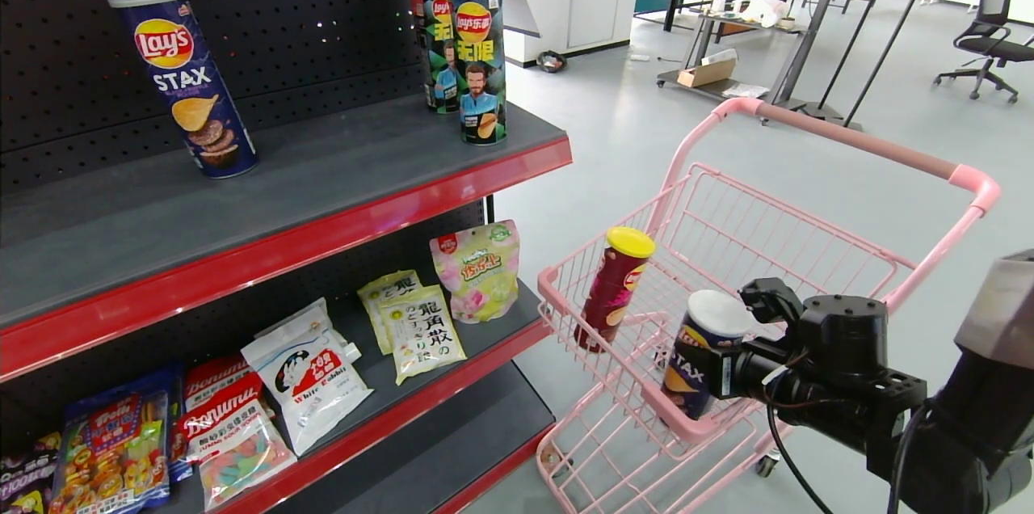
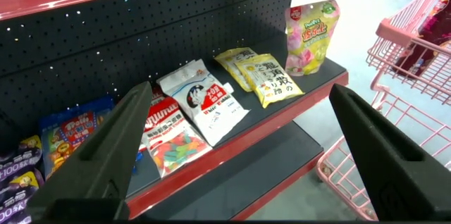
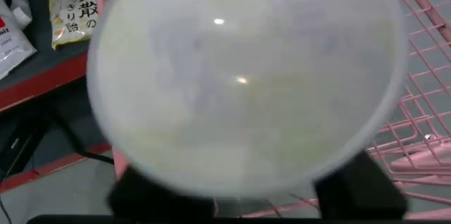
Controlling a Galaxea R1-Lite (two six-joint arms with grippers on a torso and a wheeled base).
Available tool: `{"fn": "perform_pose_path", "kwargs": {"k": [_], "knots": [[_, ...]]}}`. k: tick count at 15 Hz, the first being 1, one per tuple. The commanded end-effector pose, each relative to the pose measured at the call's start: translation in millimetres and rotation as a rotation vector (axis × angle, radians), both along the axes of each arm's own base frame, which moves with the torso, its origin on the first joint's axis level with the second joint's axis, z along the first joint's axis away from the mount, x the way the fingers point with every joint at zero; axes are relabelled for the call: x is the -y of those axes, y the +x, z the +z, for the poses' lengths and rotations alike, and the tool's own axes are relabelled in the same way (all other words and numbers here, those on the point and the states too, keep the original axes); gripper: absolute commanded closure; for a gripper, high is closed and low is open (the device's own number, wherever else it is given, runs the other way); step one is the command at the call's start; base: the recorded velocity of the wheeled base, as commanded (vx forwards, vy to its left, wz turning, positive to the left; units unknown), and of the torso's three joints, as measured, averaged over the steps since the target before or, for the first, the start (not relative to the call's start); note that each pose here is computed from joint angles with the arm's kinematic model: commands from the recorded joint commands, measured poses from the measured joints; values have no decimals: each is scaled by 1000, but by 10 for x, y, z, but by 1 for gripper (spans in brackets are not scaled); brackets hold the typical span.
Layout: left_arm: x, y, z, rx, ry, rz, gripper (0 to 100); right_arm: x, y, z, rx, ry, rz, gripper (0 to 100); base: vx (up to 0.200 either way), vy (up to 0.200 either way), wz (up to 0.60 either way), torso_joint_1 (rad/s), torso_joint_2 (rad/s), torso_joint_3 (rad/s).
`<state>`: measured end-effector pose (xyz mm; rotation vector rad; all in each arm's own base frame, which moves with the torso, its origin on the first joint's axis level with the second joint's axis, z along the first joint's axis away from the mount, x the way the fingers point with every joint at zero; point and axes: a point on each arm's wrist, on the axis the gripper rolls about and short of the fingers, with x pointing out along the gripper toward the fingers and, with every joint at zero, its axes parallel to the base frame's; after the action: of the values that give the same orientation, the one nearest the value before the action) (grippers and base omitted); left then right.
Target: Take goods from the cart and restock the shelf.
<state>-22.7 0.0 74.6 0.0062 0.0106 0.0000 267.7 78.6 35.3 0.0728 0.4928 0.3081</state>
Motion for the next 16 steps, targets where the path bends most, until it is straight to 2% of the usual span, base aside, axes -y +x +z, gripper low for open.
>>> {"fn": "perform_pose_path", "kwargs": {"k": [1, 4, 7, 8, 11, 12, 13, 15, 16], "knots": [[0, 0, 0, 0, 0, 0, 0, -24, -13, -26, -11, -2, 8, 100, 0, 0, 0, 0, 0, 0], [0, 1, 0, -2, 0, 0, 0, -20, 7, 28, 15, 5, 1, 100, 0, 0, 0, 0, 0, 0], [0, 1, 0, -2, 0, 0, 0, -19, 10, 356, 132, 26, -2, 100, 0, 0, 0, 0, 0, 0], [0, 1, 0, -2, 0, 0, 0, 8, -56, 615, 199, 6, -1, 100, 0, 0, 0, 0, 0, 0], [0, 1, 0, -2, 0, 0, 0, 47, -165, 1288, 277, -22, 19, 100, 0, 0, 0, 0, 0, 0], [0, 1, 0, -2, 0, 0, 0, 79, -307, 1786, 274, -25, 25, 100, 0, 0, 0, 0, 0, 0], [0, 1, 0, -2, 0, 0, 0, 122, -463, 2077, 259, -29, 27, 100, 0, 0, 0, 0, 0, 0], [0, 1, 0, -2, 0, 0, 0, 203, -718, 2292, 235, -32, 23, 100, 0, 0, 0, 0, 0, 0], [0, 1, 0, -2, 0, 0, 0, 315, -1036, 2357, 247, -32, 4, 100, 0, 0, 0, 0, 0, 0]]}}
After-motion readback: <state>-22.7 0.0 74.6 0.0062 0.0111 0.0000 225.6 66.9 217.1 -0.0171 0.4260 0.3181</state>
